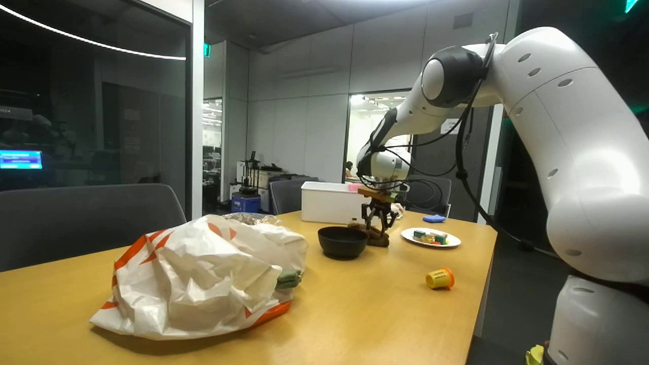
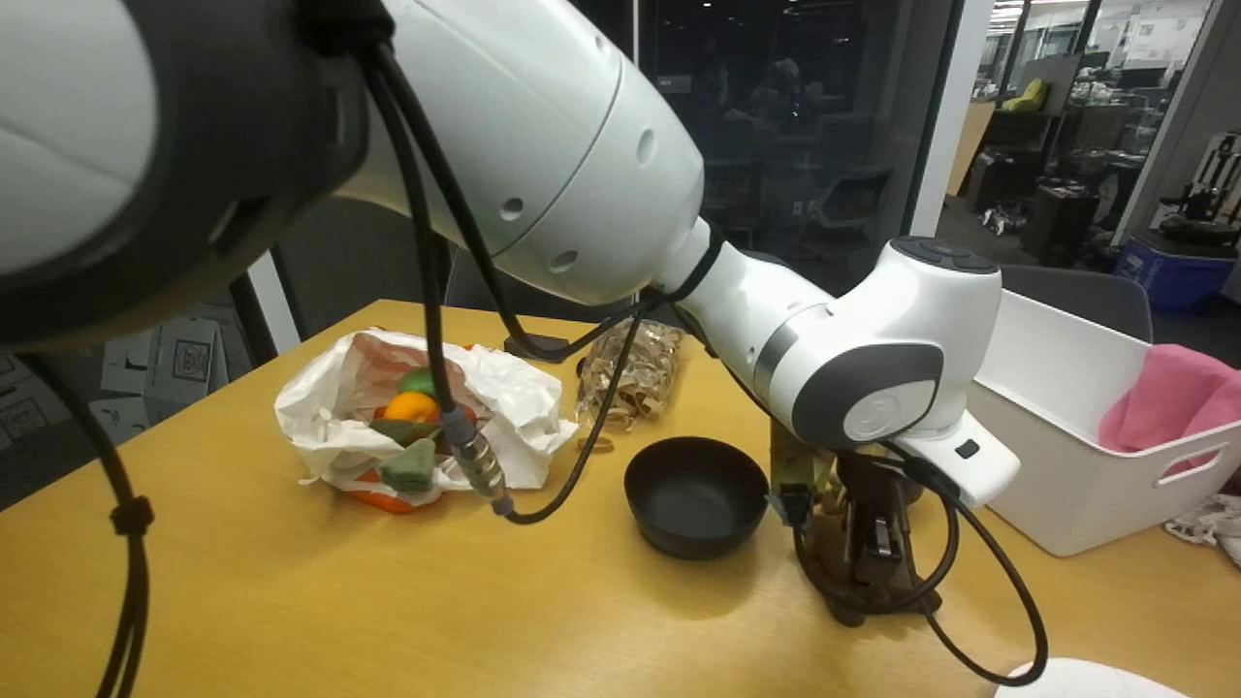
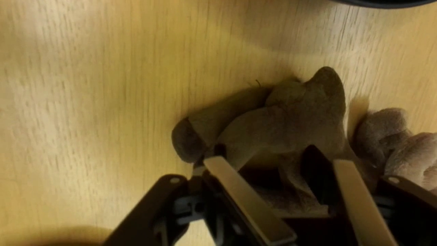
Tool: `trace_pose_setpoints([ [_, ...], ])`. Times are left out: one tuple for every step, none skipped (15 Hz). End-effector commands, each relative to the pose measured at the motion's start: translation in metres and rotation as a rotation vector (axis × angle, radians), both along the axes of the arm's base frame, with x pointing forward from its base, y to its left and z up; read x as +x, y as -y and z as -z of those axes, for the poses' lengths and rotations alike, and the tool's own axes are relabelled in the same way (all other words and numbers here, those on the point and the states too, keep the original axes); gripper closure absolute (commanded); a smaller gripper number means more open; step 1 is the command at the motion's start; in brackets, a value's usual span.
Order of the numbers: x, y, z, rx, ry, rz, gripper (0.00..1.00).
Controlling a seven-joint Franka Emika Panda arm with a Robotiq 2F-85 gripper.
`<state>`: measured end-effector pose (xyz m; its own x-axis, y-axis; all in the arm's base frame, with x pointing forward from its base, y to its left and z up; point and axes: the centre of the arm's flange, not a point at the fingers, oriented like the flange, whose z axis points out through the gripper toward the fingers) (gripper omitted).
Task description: Put the toy vegetable, the contents of the black bowl and the toy moose into the plastic bag
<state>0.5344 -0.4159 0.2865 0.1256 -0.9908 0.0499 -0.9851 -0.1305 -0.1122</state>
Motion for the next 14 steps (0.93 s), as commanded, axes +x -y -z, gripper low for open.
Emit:
trace_pose_setpoints([
  [0.007,0.013,-0.003,0.014,-0.005,0.016,0.73],
  [0.006,0.015,-0.005,0.01,-0.001,0.023,0.8],
  [0.004,0.015,-0.007,0.011,0.0,0.028,0.38],
  [0.001,0.011,-0.014,0.023,0.01,0.02,0.42],
  [-0.001,0.007,-0.019,0.03,0.017,0.006,0.42],
  [-0.003,0.002,-0.024,0.028,0.022,-0.014,0.38],
  [-0.002,-0.001,-0.026,0.019,0.022,-0.027,0.31],
  [-0.001,-0.003,-0.03,0.013,0.029,-0.042,0.22],
  [0.002,-0.006,-0.033,0.012,0.034,-0.056,0.16],
  [0.006,-0.008,-0.035,0.004,0.039,-0.075,0.08],
  [0.012,-0.01,-0.035,-0.009,0.045,-0.097,0.01],
  [0.017,-0.011,-0.035,-0.017,0.046,-0.112,0.0],
  [0.023,-0.012,-0.033,-0.022,0.044,-0.131,0.0],
  [0.03,-0.01,-0.029,-0.033,0.03,-0.135,0.0],
])
